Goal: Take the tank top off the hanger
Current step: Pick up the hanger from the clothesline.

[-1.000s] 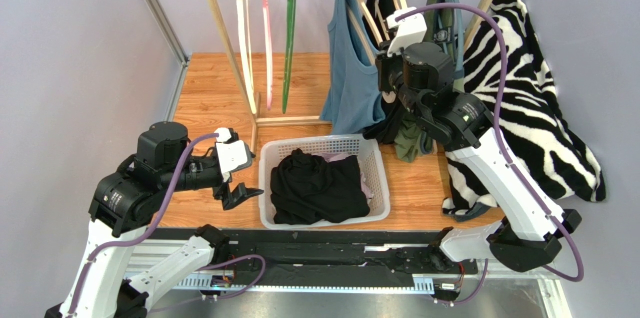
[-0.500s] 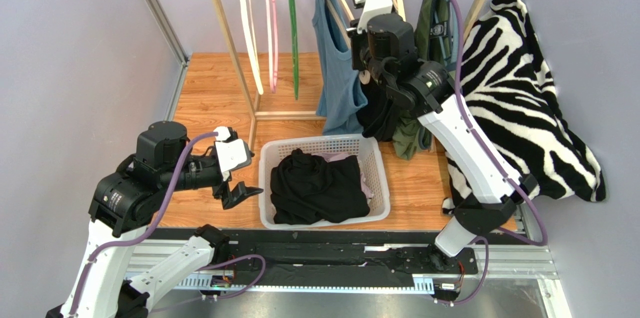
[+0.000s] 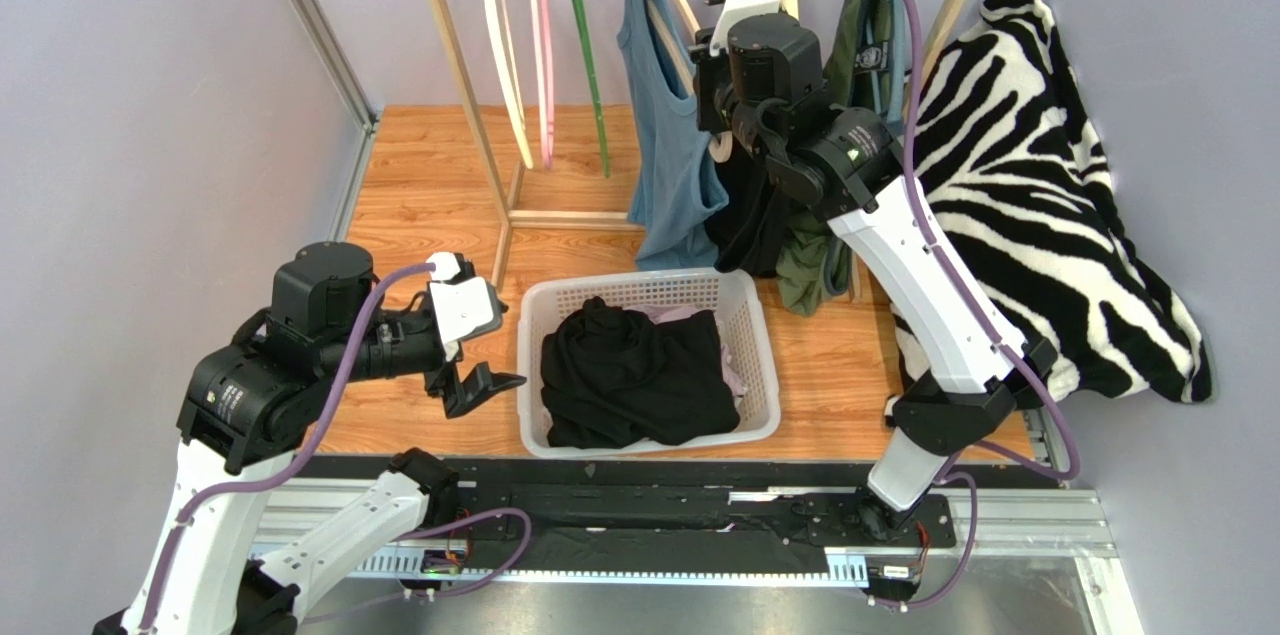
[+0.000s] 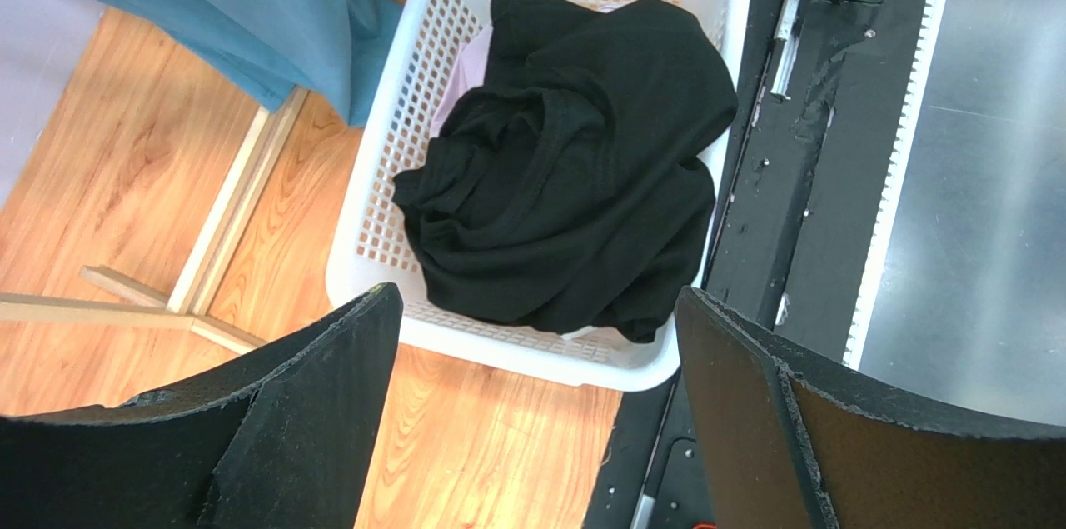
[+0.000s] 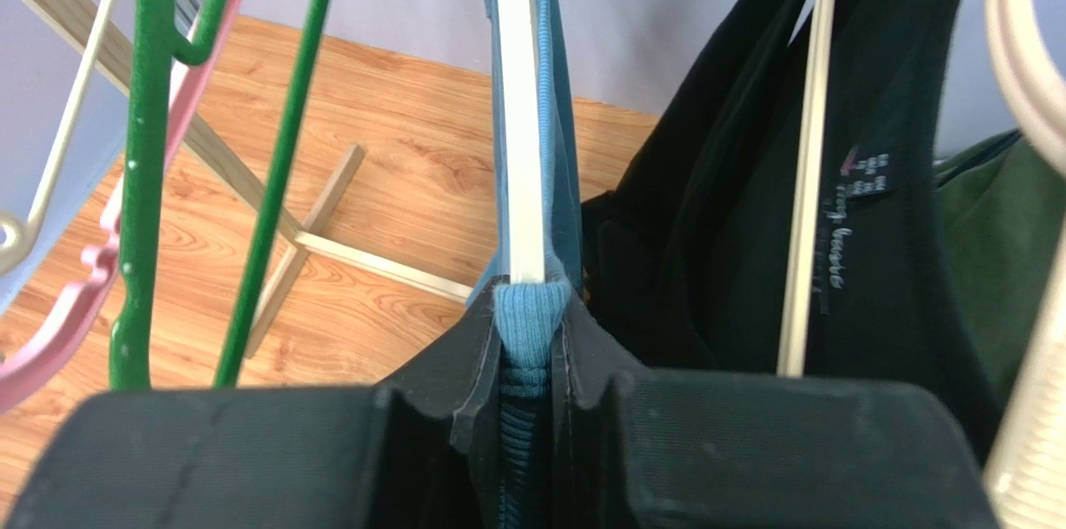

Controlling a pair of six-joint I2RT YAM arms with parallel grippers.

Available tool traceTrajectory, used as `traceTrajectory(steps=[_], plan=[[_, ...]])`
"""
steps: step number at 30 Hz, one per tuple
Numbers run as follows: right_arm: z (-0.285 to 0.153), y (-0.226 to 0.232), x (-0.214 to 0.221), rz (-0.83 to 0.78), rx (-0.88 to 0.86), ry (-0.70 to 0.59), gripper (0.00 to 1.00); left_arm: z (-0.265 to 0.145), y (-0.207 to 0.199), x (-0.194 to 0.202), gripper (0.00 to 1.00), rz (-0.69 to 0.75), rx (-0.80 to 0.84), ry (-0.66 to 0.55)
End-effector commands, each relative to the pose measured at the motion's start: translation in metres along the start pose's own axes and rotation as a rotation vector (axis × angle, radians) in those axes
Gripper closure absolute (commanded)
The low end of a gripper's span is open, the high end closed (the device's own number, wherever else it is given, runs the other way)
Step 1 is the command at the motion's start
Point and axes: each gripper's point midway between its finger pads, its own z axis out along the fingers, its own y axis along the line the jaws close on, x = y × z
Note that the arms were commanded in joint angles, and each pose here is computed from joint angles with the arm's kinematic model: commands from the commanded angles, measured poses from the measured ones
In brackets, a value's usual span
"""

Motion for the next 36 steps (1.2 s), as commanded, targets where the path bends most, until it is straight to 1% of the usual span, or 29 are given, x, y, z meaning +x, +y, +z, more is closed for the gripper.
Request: traceTrajectory(steps=[1,3,4,9,12,13,17,25,29,30,32,34,36], plan=[[-0.032,-0.007,-0.055,0.154,-0.031,-0.223,1.0,-0.003,-0.003,-0.005,0.11,0.011,0.005,-0.026],[-0.03,-0.004,-0.054,0.169,-0.053,-0.27,1.0,-0.003,-0.003,-0.005,0.11,0.011,0.005,-0.029],[-0.04,-0.007,-0.063,0.182,-0.063,-0.311,1.0,-0.003,-0.003,-0.006,0.11,0.011,0.006,-0.031],[-0.042,-0.003,-0.076,0.198,-0.091,-0.406,1.0,-0.004,-0.004,-0.005,0.11,0.013,0.002,-0.031],[-0.039,-0.001,-0.081,0.196,-0.091,-0.413,1.0,-0.004,-0.004,-0.003,0.11,0.011,0.002,-0.028],[-0.044,-0.002,-0.091,0.205,-0.096,-0.436,1.0,-0.004,-0.004,-0.003,0.11,0.012,-0.002,-0.028],[-0.049,0.0,-0.103,0.211,-0.109,-0.461,1.0,-0.004,-0.004,-0.002,0.11,0.011,-0.002,-0.025],[-0.066,-0.01,-0.107,0.186,-0.09,-0.481,1.0,-0.003,-0.005,0.0,0.11,0.01,0.002,-0.024],[-0.07,-0.01,-0.095,0.174,-0.098,-0.443,1.0,-0.004,-0.005,-0.002,0.11,0.012,0.0,-0.028],[-0.068,-0.007,-0.083,0.159,-0.1,-0.396,1.0,-0.005,-0.005,-0.002,0.11,0.013,-0.002,-0.028],[-0.073,-0.007,-0.071,0.143,-0.111,-0.357,1.0,-0.005,-0.004,-0.002,0.11,0.015,-0.003,-0.027],[-0.073,-0.006,-0.044,0.11,-0.118,-0.274,1.0,-0.004,-0.004,-0.002,0.11,0.014,-0.002,-0.026],[-0.09,-0.006,-0.033,0.086,-0.165,-0.248,1.0,-0.005,-0.005,-0.002,0.11,0.015,-0.002,-0.028]])
